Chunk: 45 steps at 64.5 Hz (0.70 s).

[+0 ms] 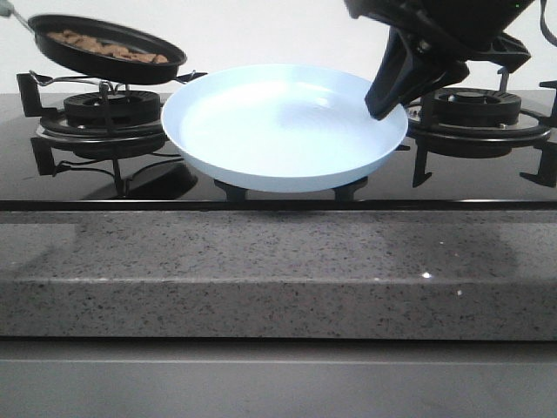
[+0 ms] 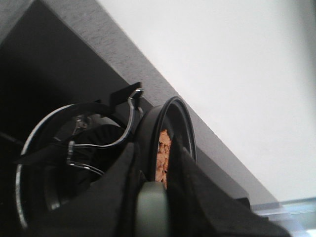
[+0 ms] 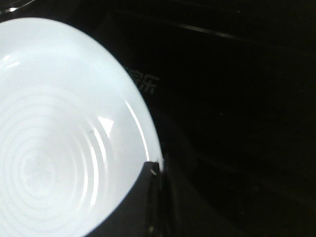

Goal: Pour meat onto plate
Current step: 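Lift the pan with the left gripper and move it over the plate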

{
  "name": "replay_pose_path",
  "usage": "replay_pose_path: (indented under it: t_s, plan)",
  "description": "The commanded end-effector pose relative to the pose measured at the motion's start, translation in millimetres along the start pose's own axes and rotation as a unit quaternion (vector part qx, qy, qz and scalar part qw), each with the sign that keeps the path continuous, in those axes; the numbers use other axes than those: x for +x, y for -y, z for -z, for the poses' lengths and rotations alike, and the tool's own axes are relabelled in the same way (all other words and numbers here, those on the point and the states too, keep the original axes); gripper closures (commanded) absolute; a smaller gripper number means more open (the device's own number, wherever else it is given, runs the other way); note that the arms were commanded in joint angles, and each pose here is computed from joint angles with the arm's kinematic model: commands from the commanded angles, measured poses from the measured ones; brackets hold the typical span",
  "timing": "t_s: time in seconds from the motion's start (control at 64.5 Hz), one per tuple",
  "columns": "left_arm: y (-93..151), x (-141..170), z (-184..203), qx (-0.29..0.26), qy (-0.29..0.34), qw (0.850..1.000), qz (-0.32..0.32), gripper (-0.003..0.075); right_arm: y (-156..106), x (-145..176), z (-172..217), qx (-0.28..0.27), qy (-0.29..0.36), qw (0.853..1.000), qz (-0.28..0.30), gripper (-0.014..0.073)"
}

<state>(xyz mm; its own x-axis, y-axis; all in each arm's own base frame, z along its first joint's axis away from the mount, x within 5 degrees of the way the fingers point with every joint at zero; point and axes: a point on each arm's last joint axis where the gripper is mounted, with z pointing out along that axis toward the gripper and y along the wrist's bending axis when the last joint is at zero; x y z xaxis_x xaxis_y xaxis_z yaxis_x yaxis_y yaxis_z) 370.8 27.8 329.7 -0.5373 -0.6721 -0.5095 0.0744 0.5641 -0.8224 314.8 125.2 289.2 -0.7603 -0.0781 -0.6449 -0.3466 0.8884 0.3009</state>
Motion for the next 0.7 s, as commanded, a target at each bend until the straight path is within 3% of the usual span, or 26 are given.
replay_pose_path:
  t_s: [0.0,0.171,0.403,0.683]
  plan:
    - [48,-6,26,0.073,0.024,0.996,-0.034,0.0741,-6,-13,18,-0.004,0.05,0.999,0.005,0.0663]
    - [82,6,43,0.111,0.022,0.99,-0.089,0.0741,-6,-13,18,-0.004,0.05,0.999,0.005,0.0663]
    - [126,40,59,0.161,0.013,0.967,-0.196,0.0741,-6,-13,18,-0.004,0.05,0.999,0.005,0.0663]
    - [154,77,58,0.189,-0.031,0.94,-0.283,0.0741,-6,-13,18,-0.004,0.05,0.999,0.005,0.0663]
